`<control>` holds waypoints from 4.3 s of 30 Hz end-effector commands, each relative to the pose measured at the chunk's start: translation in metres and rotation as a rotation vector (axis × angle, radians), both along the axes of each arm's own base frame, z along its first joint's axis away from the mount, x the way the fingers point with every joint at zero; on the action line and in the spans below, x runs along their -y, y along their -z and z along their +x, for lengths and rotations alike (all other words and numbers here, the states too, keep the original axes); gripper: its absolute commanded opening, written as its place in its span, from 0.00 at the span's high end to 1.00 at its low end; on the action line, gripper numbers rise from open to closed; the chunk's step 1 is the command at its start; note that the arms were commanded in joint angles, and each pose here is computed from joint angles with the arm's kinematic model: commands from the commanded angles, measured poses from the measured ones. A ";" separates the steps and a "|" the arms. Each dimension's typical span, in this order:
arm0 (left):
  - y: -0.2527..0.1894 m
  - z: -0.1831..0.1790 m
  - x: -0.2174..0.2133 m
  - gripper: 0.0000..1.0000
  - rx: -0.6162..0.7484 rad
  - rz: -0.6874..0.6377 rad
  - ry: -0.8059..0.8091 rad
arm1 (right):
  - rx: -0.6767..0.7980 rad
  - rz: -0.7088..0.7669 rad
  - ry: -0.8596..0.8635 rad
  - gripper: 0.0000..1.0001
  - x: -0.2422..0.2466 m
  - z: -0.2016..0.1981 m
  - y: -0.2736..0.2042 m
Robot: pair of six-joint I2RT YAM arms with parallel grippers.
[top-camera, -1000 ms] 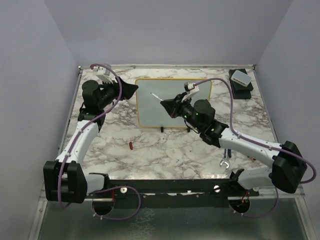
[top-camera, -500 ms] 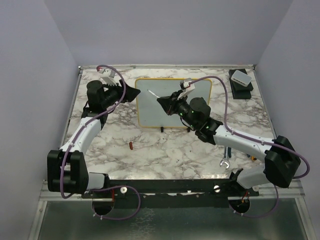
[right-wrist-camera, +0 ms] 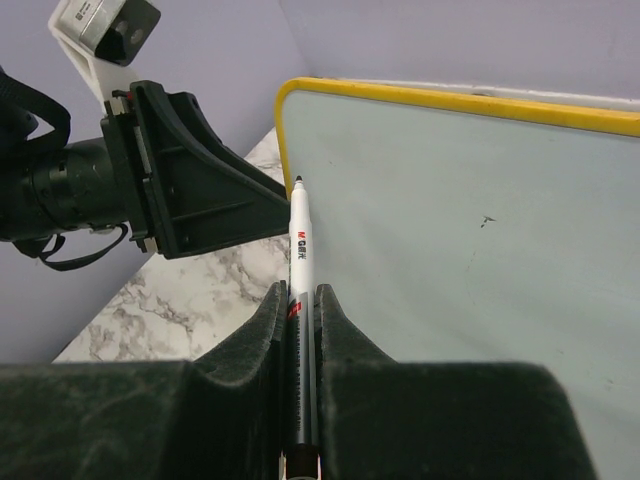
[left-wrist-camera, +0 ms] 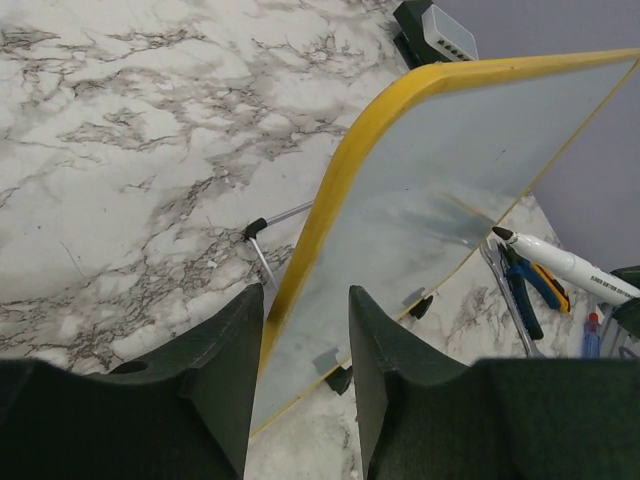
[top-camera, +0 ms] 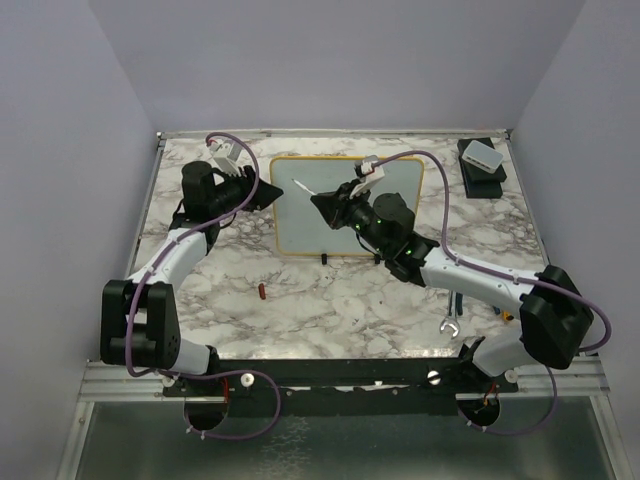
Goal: Write a sentence on the whiteboard
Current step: Hold the whiteboard on the whiteboard stand, then write a sentence on the whiteboard.
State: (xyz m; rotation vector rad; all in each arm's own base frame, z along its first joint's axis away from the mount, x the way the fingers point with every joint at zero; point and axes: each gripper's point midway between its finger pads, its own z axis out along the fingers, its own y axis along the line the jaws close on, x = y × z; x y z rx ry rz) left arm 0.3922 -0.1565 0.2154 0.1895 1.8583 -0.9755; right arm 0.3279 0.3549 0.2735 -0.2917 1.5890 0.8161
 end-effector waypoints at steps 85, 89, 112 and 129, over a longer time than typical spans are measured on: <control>0.000 -0.004 0.000 0.78 0.056 0.033 0.039 | -0.050 -0.105 0.110 0.99 -0.008 0.017 0.055; -0.001 -0.004 0.000 0.78 0.059 0.033 0.041 | -0.055 -0.112 0.095 0.99 -0.015 0.015 0.059; 0.002 -0.001 -0.004 0.79 0.049 0.046 0.009 | 0.016 -0.073 0.022 0.99 -0.025 -0.002 0.026; 0.005 0.000 -0.007 0.79 0.043 0.061 -0.005 | 0.058 -0.082 0.073 0.99 -0.002 -0.008 0.007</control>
